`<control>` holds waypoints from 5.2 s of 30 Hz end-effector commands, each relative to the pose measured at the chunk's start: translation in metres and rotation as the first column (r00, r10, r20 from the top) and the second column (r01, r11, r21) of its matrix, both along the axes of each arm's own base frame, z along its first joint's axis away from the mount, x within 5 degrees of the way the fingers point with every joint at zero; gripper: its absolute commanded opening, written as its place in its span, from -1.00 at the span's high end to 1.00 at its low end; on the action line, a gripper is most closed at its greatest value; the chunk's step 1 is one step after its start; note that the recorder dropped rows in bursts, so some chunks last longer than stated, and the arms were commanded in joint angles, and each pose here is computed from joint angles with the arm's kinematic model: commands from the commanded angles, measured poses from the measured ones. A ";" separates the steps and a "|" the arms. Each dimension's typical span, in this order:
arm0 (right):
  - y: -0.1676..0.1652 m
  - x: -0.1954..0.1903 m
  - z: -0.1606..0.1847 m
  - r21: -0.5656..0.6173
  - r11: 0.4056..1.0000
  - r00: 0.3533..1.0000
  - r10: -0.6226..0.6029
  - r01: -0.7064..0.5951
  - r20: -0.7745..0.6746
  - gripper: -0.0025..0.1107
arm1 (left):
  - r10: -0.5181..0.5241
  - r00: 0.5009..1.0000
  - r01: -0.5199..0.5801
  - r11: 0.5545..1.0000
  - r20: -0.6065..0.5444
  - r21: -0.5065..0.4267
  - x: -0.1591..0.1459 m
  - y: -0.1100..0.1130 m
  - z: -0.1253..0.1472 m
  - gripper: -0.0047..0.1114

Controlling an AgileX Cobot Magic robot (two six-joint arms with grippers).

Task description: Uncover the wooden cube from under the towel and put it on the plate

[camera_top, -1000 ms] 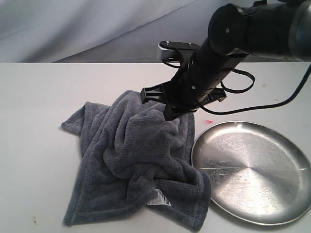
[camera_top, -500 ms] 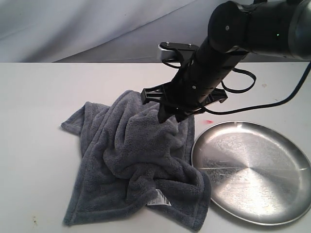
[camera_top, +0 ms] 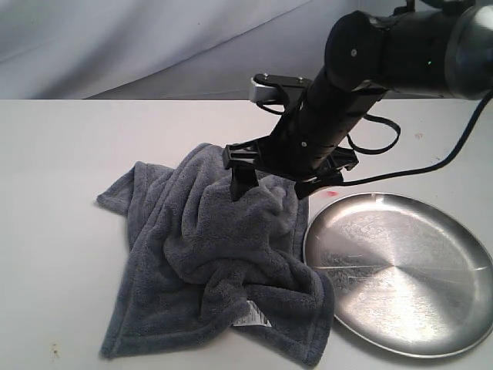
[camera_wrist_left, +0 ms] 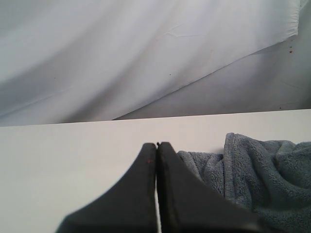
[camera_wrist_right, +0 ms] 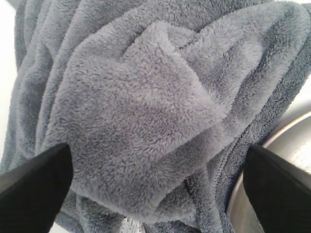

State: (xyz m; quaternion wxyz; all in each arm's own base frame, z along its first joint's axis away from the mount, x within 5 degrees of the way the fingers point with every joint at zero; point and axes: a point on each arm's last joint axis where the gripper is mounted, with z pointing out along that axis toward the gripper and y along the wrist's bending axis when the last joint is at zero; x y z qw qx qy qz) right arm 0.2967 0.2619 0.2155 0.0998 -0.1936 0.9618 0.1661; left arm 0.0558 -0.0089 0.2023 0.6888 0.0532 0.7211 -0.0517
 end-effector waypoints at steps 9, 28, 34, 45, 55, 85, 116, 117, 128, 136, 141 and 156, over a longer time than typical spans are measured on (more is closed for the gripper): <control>0.007 0.013 -0.031 0.000 0.999 0.999 -0.035 0.035 -0.004 -0.58 | -0.005 1.000 0.005 1.000 0.002 -0.005 0.000 0.000 -0.001 0.92; 0.011 0.015 -0.054 -0.009 0.999 0.997 -0.048 0.047 -0.056 0.18 | -0.005 1.000 0.005 1.000 0.002 -0.005 0.000 0.000 -0.001 0.92; 0.011 0.014 -0.051 -0.006 0.999 0.998 -0.045 0.045 -0.052 0.77 | -0.005 1.000 0.005 1.000 0.002 -0.005 0.000 0.000 -0.001 0.92; 0.008 0.007 -0.005 0.068 0.997 0.999 -0.040 0.039 0.021 0.96 | -0.005 1.000 0.005 1.000 0.002 -0.005 0.000 0.000 -0.001 0.92; 0.001 -0.006 0.046 0.170 0.985 0.994 -0.056 0.039 0.093 0.96 | -0.005 1.000 0.005 1.000 0.002 -0.005 0.000 0.000 -0.001 0.92; -0.048 -0.073 0.197 0.510 0.858 0.917 -0.161 -0.052 0.364 0.96 | -0.005 1.000 0.005 1.000 0.002 -0.005 0.000 0.000 -0.001 0.92; -0.033 -0.016 0.200 0.592 0.799 0.625 -0.408 -0.109 0.665 0.96 | -0.005 1.000 0.005 1.000 0.002 -0.005 0.000 0.000 -0.001 0.92; -0.031 -0.012 0.196 0.588 0.801 0.623 -0.407 -0.108 0.668 0.96 | -0.005 1.000 0.005 1.000 0.002 -0.005 0.000 0.000 -0.001 0.92; -0.014 0.018 0.150 0.475 0.874 0.617 -0.319 -0.102 0.719 0.96 | -0.005 1.000 0.005 1.000 0.002 -0.005 0.000 0.000 -0.001 0.92; -0.010 0.035 0.126 0.453 0.889 0.631 -0.311 -0.071 0.710 0.96 | -0.005 1.000 0.005 1.000 0.002 -0.005 0.000 0.000 -0.001 0.92; -0.004 0.043 0.111 0.444 0.894 0.636 -0.307 -0.063 0.708 0.96 | -0.005 1.000 0.005 1.000 0.002 -0.005 0.000 0.000 -0.001 0.92; 0.004 0.070 0.039 0.356 0.934 0.722 -0.253 0.010 0.644 0.96 | -0.005 1.000 0.005 1.000 0.002 -0.005 0.000 0.000 -0.001 0.92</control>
